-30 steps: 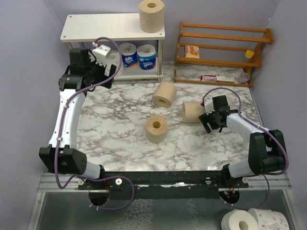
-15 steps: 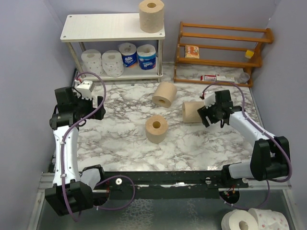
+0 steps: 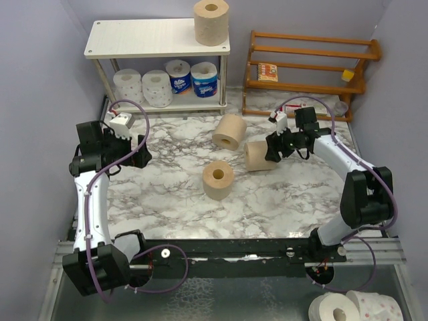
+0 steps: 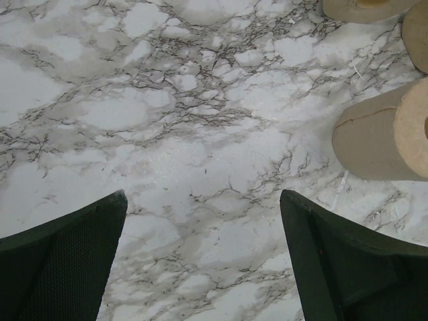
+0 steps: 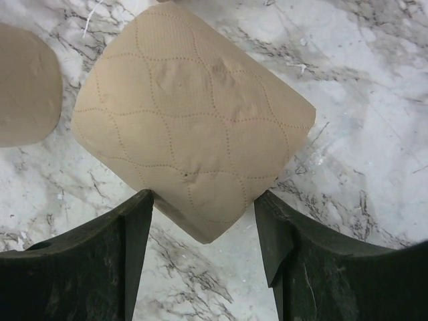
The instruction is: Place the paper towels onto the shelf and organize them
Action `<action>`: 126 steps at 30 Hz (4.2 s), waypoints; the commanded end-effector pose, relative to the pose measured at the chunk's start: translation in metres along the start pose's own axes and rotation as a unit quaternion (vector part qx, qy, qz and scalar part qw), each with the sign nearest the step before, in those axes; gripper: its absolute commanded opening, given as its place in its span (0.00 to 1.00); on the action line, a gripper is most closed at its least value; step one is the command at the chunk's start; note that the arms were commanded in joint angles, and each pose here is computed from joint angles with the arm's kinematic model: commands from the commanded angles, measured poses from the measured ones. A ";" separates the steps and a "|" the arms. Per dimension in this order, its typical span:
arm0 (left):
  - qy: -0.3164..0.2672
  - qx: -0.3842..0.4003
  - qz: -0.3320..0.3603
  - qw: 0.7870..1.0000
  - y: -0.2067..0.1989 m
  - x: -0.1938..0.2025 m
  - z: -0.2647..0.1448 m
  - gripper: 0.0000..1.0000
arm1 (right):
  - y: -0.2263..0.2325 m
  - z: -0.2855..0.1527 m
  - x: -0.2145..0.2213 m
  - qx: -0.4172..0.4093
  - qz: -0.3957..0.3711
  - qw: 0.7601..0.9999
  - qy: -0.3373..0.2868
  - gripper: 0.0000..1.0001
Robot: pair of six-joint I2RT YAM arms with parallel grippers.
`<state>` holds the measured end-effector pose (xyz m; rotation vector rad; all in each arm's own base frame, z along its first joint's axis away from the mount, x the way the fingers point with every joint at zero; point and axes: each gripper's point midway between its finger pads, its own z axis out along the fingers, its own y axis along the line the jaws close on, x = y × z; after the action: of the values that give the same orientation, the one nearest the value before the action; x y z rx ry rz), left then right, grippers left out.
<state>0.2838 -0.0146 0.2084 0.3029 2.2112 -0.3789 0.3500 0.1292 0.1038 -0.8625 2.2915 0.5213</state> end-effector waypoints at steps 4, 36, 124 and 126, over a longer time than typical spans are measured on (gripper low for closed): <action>-0.008 0.027 0.003 1.000 0.000 -0.002 0.004 0.99 | 0.021 0.010 0.006 -0.061 0.024 0.998 -0.002 0.63; 0.220 0.262 0.180 0.922 -0.174 0.016 0.118 0.91 | -0.048 -0.109 0.058 0.312 -0.002 0.950 -0.031 0.75; -0.313 -0.074 -0.350 0.880 -0.050 -0.359 -0.017 0.00 | -0.056 -0.080 0.092 0.293 0.015 0.955 0.049 0.74; -0.360 -0.106 -0.350 0.858 -0.036 -0.374 -0.041 0.00 | -0.056 -0.078 0.095 0.290 0.015 0.955 0.054 0.74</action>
<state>0.4704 -0.1135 0.4619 -0.5325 1.8186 -0.6183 0.2956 0.0076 0.0908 -0.5703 2.3691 -0.1732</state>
